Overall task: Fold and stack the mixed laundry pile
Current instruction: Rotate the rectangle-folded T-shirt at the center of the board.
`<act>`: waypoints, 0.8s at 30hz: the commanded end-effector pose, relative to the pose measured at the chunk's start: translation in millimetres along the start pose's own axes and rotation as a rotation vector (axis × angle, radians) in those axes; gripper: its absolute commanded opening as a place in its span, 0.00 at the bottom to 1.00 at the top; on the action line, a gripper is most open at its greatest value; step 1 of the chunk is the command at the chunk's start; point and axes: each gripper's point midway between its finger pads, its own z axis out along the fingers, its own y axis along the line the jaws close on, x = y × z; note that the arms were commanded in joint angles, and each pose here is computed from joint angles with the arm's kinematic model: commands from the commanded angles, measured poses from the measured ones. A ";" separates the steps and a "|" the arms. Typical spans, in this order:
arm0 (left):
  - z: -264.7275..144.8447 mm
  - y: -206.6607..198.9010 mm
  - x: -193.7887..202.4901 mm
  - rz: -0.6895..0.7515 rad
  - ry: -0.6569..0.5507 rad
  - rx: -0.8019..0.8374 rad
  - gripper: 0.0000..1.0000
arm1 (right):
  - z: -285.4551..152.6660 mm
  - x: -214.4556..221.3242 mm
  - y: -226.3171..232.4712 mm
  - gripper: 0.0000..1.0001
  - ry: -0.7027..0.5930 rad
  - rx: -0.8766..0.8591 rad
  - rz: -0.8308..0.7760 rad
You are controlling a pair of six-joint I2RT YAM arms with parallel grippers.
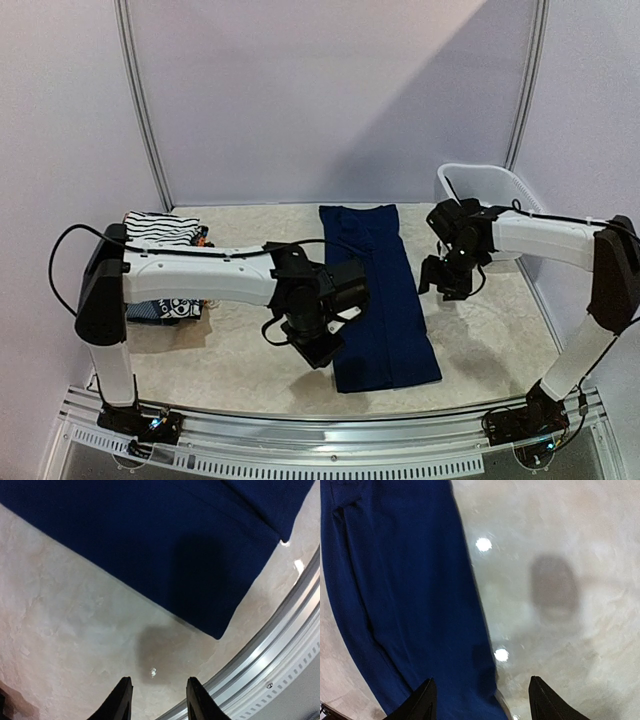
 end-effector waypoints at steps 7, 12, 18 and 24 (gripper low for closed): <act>24.0 -45.8 -3.7 0.162 0.020 0.034 0.36 | -1.5 76.1 -30.2 0.64 0.135 -0.105 0.061; 35.4 -53.4 3.7 0.197 0.040 0.030 0.36 | 1.4 106.1 -25.6 0.64 0.179 -0.201 0.047; 48.4 -57.0 3.0 0.212 0.045 0.030 0.35 | 5.2 126.7 -35.0 0.63 0.209 -0.218 0.077; 67.0 -57.5 6.4 0.203 0.059 0.025 0.33 | 4.5 134.1 -36.7 0.63 0.218 -0.232 0.081</act>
